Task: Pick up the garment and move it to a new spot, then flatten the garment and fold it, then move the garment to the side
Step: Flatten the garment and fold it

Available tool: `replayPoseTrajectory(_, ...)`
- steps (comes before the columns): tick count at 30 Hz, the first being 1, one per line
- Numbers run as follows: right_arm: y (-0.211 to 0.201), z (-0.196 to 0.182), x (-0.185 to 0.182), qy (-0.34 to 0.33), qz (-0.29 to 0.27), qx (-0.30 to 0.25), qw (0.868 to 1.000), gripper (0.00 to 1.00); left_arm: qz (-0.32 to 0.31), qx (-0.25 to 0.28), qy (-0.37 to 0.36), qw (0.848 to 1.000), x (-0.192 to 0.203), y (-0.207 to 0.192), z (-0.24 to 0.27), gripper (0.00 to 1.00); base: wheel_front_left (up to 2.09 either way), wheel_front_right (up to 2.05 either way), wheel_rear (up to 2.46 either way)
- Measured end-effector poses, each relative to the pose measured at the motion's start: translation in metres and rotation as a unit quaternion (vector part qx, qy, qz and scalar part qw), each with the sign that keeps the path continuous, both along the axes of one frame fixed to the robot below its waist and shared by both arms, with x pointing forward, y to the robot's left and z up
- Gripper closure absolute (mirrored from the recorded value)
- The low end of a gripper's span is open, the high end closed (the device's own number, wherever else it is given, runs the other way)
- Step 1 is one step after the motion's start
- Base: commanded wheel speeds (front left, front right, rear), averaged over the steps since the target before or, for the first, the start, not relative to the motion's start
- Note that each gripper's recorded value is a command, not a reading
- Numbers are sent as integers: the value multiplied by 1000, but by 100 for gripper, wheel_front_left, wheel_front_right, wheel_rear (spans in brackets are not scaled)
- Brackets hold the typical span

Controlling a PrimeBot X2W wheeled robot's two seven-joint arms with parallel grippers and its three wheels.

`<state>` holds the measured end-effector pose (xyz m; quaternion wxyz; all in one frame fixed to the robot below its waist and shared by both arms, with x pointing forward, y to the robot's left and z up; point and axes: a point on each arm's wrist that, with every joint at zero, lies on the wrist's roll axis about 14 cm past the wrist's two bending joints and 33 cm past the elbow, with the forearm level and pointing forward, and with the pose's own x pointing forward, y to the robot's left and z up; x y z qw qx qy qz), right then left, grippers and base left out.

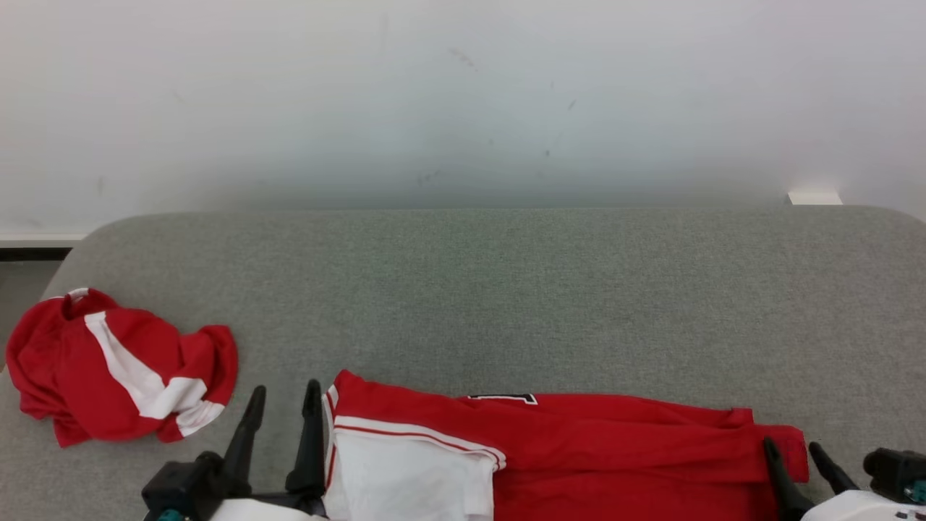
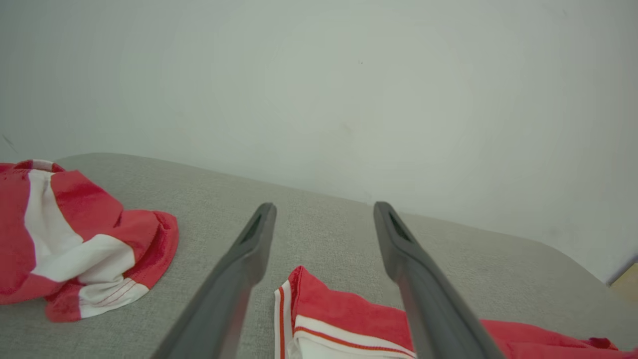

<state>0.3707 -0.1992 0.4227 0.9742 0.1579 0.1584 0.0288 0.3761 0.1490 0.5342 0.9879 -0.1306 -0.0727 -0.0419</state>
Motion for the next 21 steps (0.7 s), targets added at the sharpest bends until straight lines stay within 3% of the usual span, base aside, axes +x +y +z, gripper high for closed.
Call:
replayPoseTrajectory(7,16,-44,-6,143,27,37,989,0,0,1,10,1000,-3,4,-9,0,0,0,0)
replayPoseTrajectory(13,31,-55,-6,213,54,58,974,0,13,0,17,1000,-9,13,-15,0,0,0,0)
replayPoseTrajectory(14,33,-56,-7,221,62,55,972,6,14,-1,18,1000,-10,14,-15,0,0,0,0)
replayPoseTrajectory(15,34,-56,-7,227,67,55,970,59,15,-2,18,1000,-11,15,-16,0,0,0,0)
replayPoseTrajectory(16,36,-56,-6,231,70,59,969,94,17,-3,19,1000,-11,16,-16,0,0,0,0)
replayPoseTrajectory(17,39,-56,-7,234,74,62,967,100,19,-3,19,1000,-12,18,-16,0,0,0,0)
replayPoseTrajectory(21,48,-50,-4,228,91,64,967,100,24,-3,18,1000,-14,22,-16,0,0,0,0)
